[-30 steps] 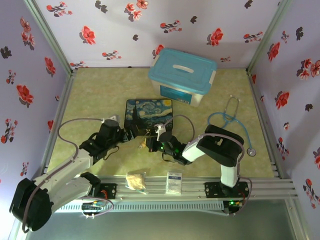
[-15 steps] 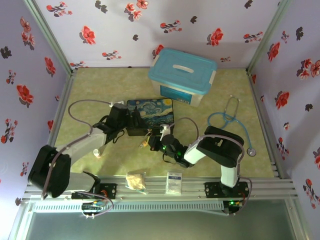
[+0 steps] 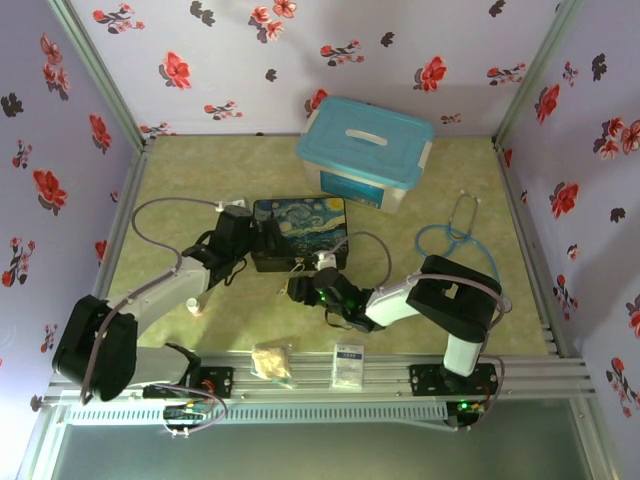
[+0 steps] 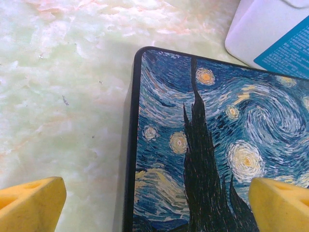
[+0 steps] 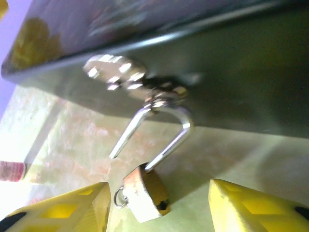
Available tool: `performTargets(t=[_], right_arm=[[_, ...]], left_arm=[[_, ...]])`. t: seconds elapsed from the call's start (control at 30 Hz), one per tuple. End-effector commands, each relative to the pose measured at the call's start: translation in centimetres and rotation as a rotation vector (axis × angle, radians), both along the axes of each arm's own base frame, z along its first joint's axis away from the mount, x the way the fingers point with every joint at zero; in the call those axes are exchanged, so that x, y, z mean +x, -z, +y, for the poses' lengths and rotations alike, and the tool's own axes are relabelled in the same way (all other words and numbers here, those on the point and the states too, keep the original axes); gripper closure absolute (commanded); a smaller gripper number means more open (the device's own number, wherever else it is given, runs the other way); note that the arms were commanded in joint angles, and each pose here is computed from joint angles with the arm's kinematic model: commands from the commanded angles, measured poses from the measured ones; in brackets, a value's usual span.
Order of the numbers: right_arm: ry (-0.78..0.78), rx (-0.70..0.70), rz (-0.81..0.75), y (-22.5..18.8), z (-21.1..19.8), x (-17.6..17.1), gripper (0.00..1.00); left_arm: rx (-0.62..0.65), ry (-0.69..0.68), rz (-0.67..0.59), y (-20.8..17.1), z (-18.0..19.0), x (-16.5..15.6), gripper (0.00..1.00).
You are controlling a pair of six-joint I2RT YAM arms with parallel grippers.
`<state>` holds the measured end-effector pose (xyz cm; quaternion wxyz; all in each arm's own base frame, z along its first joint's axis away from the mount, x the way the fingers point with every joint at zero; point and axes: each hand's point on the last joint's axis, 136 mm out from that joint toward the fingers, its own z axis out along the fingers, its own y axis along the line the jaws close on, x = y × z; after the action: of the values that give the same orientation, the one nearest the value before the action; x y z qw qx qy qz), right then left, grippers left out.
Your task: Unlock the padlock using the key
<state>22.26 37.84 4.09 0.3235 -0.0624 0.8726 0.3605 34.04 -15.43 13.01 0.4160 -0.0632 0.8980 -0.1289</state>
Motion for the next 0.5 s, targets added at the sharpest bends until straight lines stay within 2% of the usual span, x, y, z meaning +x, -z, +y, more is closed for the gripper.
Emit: performTargets(t=[0.0, 0.17, 0.4, 0.47], right_arm=[[-0.04, -0.188, 0.014, 2.5, 0.0, -1.2, 0.44], [0.082, -0.313, 0.055, 4.2, -2.3, -0.4, 0.44], [0.055, -0.378, 0.087, 5.4, -1.3, -0.4, 0.46], [0.057, -0.41, 0.097, 6.1, -1.3, -0.3, 0.49]], left_arm=[[0.032, -0.01, -0.015, 0.0, 1.0, -0.1, 0.03], [0.022, -0.002, -0.008, 0.3, 1.2, -0.6, 0.02], [0.0, -0.002, -0.018, -0.1, 1.3, -1.1, 0.02], [0.0, -0.003, -0.024, -0.2, 1.4, -1.2, 0.02]])
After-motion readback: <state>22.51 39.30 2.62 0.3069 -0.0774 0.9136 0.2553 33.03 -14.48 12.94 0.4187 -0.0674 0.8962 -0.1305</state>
